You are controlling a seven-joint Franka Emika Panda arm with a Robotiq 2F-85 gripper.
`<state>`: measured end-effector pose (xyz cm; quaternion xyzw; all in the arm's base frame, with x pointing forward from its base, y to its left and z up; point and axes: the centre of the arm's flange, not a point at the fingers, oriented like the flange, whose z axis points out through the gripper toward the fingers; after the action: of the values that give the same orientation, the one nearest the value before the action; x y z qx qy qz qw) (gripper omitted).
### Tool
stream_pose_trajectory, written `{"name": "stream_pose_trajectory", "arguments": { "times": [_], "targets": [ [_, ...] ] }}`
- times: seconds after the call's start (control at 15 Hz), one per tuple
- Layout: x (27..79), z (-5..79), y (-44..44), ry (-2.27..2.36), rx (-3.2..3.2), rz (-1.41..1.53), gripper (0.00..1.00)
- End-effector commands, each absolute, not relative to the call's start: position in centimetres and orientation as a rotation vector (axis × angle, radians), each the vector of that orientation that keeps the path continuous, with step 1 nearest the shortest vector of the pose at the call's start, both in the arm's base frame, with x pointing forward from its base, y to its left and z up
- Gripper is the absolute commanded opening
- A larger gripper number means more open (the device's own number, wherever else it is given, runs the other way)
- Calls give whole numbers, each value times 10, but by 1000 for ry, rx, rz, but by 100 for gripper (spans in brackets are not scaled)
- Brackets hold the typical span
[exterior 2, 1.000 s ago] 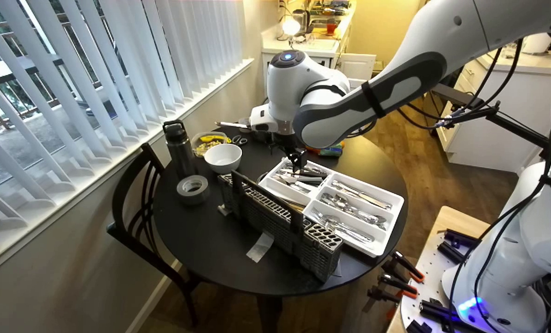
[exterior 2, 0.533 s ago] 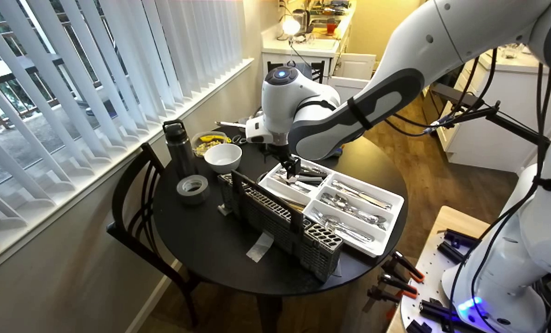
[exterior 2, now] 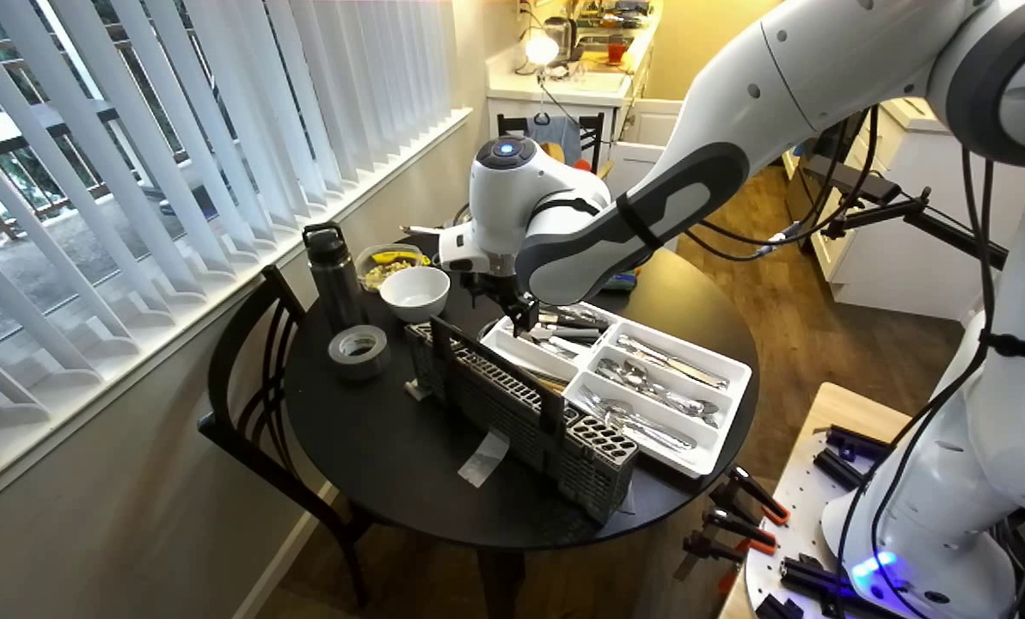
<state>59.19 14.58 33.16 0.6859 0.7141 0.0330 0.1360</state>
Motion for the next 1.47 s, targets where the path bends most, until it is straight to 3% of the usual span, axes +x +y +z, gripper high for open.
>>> {"name": "stream_pose_trajectory", "arguments": {
  "times": [0.0,0.07,0.13,0.8,1.07,1.4],
  "targets": [
    [600,328,144,2133,1970,123,100],
    [601,327,145,2140,1973,125,75],
    [602,325,144,2154,1966,133,73],
    [602,322,149,2275,1893,152,8],
    [606,332,149,2243,1883,196,0],
    [606,333,150,2223,1889,193,3]
  ]
}}
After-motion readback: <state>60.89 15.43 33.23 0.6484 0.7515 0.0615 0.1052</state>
